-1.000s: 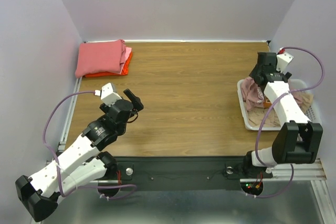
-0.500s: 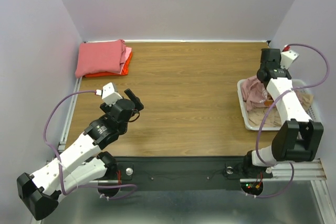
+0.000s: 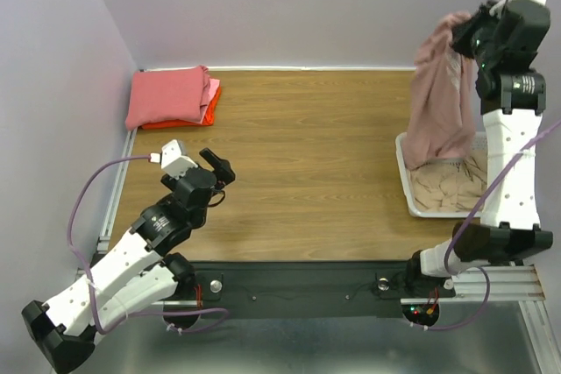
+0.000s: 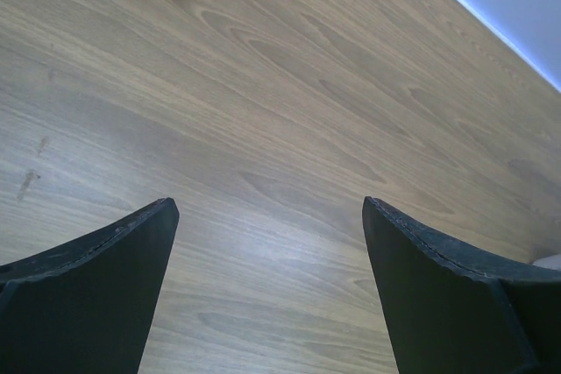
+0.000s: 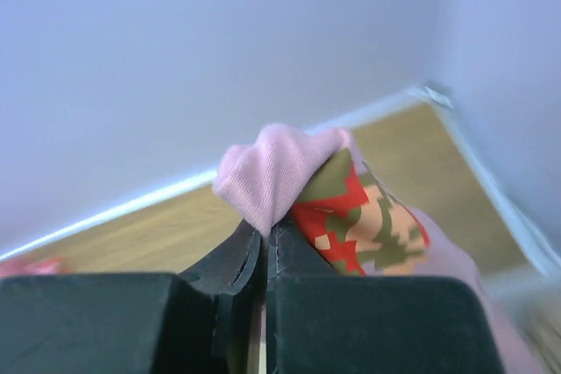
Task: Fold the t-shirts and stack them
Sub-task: Move the tshirt to the center of the board
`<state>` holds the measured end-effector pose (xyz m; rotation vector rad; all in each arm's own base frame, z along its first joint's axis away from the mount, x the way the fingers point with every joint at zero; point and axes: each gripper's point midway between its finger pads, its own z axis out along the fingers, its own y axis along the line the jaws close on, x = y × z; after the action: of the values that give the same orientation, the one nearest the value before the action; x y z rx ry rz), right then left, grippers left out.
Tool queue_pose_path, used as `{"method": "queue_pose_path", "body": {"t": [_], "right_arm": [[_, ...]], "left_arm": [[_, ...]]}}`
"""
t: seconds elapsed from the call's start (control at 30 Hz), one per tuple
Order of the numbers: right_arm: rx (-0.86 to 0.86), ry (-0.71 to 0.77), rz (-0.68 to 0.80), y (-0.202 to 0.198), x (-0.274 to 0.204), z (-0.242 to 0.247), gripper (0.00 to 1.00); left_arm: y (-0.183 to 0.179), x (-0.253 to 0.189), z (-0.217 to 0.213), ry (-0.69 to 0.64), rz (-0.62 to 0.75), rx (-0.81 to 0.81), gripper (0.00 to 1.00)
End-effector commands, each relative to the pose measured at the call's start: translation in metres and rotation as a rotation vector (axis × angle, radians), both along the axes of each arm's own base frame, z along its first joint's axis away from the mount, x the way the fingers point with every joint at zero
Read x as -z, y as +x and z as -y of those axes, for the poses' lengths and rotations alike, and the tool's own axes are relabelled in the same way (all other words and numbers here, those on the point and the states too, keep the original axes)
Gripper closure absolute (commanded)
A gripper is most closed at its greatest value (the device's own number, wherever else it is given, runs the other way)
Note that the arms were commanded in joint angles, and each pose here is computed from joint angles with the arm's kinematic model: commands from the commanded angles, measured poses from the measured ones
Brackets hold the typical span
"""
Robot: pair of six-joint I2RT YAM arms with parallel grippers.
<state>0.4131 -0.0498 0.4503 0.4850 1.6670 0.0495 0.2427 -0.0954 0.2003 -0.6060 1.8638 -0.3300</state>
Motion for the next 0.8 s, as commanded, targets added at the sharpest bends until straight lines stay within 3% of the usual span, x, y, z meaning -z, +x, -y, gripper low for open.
{"method": "queue_pose_path", "body": {"t": [0.0, 0.07, 0.13, 0.3, 0.47, 0.6, 0.63, 0.7, 0.77], "right_arm": [[-0.555, 0.011, 0.239, 0.007, -0.09, -0.094, 1.0], [-0.733, 0.064, 0.322, 0.006, -0.123, -0.126, 1.0], [-0.786, 0.016, 0.406, 0.0, -0.151, -0.16, 1.0], [-1.013, -0.023, 0.445, -0.014, -0.147, -0.265, 0.98], [-1.076, 0.047, 0.423, -0.01, -0.133, -0.296, 0.93], [-0.889, 0.06, 0.263, 0.021, -0.072, -0.275, 0.9], [-0.817, 0.046, 0.127, 0.036, -0.012, -0.267, 0.87], [-0.602, 0.0, 0.041, 0.039, 0.029, -0.227, 0.73], [-0.377, -0.066, -0.15, 0.04, 0.12, -0.184, 0.58]], "left_arm": [[0.001, -0.012, -0.009, -0.032, 0.048, -0.051, 0.02], [0.0, -0.013, -0.009, -0.045, 0.05, -0.056, 0.02], [-0.002, -0.012, -0.01, -0.046, 0.046, -0.058, 0.02], [-0.008, -0.009, -0.018, -0.082, 0.021, -0.107, 0.02], [-0.014, -0.01, -0.029, -0.098, -0.013, -0.172, 0.02], [-0.018, -0.002, -0.031, -0.099, -0.041, -0.181, 0.02], [-0.018, -0.002, -0.031, -0.102, -0.04, -0.182, 0.02], [-0.019, 0.002, -0.032, -0.104, -0.047, -0.191, 0.02], [-0.019, 0.002, -0.032, -0.106, -0.048, -0.193, 0.02]]}}
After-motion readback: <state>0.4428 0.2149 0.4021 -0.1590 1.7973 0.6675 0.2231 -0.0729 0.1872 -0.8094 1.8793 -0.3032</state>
